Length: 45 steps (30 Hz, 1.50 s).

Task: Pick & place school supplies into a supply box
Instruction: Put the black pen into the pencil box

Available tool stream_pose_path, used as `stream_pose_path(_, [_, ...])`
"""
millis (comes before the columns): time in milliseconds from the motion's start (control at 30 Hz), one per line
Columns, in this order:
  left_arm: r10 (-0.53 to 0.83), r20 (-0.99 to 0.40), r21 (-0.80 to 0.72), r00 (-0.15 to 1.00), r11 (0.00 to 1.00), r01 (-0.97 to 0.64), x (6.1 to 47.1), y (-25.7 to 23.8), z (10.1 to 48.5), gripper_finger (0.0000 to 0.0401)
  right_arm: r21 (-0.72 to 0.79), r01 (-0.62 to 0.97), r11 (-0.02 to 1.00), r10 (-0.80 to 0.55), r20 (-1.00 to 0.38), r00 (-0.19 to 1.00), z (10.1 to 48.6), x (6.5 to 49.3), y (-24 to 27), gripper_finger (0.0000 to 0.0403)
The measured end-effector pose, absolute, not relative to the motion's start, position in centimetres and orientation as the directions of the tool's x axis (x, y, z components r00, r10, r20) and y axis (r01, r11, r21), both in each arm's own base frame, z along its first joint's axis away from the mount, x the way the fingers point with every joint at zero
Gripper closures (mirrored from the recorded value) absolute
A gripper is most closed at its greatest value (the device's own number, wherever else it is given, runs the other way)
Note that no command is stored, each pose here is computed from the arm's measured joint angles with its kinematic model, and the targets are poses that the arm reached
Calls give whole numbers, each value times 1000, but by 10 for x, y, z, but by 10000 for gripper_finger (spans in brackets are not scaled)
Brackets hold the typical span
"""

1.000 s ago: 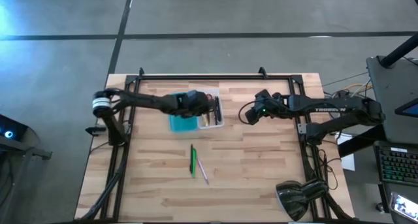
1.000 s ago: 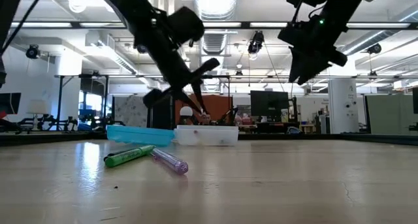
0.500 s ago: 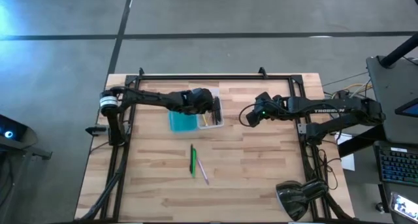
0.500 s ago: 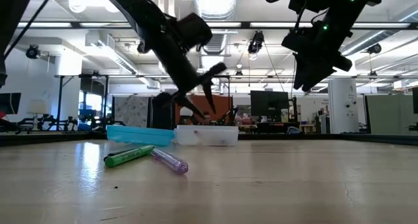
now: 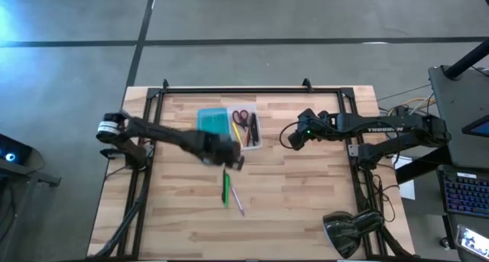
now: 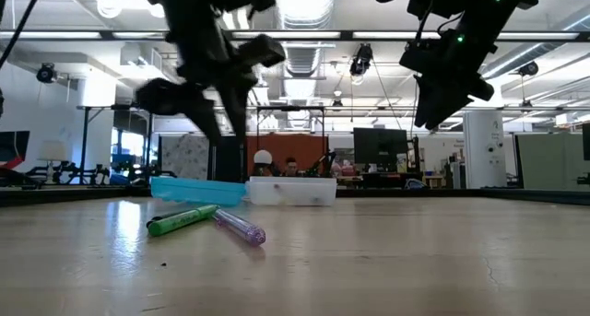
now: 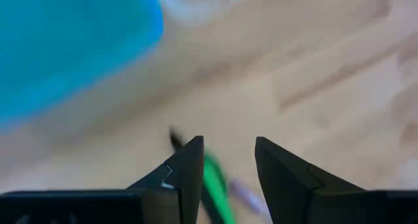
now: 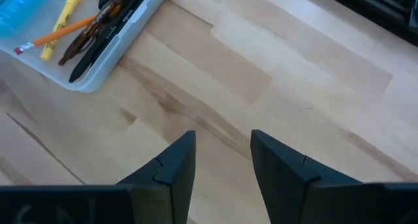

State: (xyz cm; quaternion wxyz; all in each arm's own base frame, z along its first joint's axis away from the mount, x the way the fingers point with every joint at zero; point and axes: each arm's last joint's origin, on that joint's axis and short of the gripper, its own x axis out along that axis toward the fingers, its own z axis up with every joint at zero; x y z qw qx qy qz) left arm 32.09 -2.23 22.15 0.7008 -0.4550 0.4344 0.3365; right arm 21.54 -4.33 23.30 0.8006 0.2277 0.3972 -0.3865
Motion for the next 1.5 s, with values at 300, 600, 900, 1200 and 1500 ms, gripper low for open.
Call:
stream_pose_path(300, [111, -946, -282, 305, 185, -941, 307, -73, 199, 279, 46, 792, 608, -436, -814, 383, 228, 215, -43, 264])
stream_pose_path(600, [86, -954, -274, 289, 155, -949, 316, -90, 173, 279, 40, 790, 612, -435, -817, 379, 224, 214, -43, 266])
stream_pose_path(900, [85, -963, -240, 254, 150, -959, 321, -92, 156, 279, 38, 789, 613, -435, -818, 377, 224, 213, -43, 266])
stream_pose_path(1200, [91, -967, -222, 236, 145, -964, 324, -90, 150, 282, 37, 790, 612, -435, -819, 374, 223, 213, -43, 269])
stream_pose_path(1500, [103, -982, -146, 160, 137, -980, 320, -85, 140, 368, 33, 792, 610, -435, -821, 370, 221, 212, -43, 273])
